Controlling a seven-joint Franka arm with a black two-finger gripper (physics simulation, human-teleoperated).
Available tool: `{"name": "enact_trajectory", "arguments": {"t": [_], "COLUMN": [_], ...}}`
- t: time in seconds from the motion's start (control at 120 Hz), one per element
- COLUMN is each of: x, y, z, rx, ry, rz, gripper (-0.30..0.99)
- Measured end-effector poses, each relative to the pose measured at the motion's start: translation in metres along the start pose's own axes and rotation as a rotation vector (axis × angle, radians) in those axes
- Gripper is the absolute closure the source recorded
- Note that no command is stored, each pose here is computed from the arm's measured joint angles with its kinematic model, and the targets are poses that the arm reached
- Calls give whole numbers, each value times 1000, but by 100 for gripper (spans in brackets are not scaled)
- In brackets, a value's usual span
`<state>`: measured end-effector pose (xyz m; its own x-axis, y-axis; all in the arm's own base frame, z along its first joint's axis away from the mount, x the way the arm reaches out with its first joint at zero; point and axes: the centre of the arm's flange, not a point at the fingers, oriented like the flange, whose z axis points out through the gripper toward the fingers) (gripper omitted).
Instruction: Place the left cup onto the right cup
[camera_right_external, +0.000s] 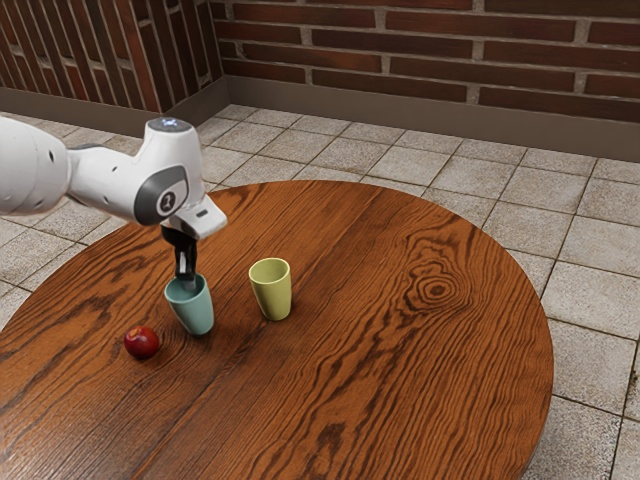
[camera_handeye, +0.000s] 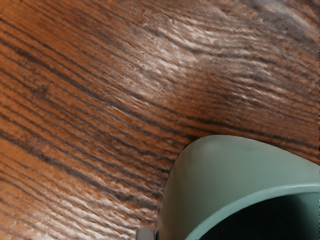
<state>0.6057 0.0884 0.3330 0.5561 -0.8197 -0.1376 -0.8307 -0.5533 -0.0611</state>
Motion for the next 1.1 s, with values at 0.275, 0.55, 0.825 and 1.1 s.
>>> {"name": "enact_trajectory", "arguments": {"t": [0.275,0.55,0.825,1.1], "x": [0,-6,-1,55], "y": [4,21,34,31], "z": [-73,-137,-175,-191], "rx": [40,40,38,16], "ry": [50,96,107,77], "rz": [-13,-29,-24,38], "gripper": [78,78,78,78]}}
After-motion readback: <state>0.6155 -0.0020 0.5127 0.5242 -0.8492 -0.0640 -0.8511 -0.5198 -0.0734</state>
